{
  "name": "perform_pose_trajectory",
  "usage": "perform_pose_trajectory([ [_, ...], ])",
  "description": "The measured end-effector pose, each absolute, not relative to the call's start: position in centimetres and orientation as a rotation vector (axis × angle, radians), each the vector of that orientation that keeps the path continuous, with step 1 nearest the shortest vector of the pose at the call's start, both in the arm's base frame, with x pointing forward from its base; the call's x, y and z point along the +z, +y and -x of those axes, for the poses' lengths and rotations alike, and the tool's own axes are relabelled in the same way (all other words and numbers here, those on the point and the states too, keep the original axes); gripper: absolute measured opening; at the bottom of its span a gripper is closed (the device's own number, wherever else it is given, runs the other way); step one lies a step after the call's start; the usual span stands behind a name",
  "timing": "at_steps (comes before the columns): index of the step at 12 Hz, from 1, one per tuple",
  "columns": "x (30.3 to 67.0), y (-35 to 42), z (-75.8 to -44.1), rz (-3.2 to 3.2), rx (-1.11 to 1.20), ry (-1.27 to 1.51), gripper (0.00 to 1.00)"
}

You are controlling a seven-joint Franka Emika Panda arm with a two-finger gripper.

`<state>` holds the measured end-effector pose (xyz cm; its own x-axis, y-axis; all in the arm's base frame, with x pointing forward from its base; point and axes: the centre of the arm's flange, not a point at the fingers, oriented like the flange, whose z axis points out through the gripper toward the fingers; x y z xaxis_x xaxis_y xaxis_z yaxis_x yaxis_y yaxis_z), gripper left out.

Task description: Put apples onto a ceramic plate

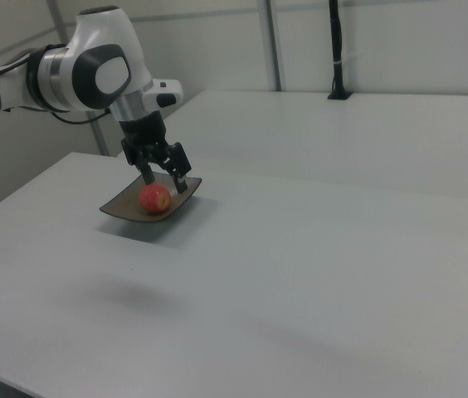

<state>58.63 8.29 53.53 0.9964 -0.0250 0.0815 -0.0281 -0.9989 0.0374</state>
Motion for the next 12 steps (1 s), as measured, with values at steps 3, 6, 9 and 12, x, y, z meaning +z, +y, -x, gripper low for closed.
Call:
perform_pose_trajectory([
  [3,53.1,8.2,-58.5,-3.103,0.110,-0.044,1.00],
  [6,53.1,8.1,-58.5,-3.127,0.105,-0.064,1.00],
  [9,53.7,7.3,-58.4,-3.131,0.121,-0.024,1.00],
  [12,53.4,7.2,-58.3,-3.128,0.111,0.072,1.00],
])
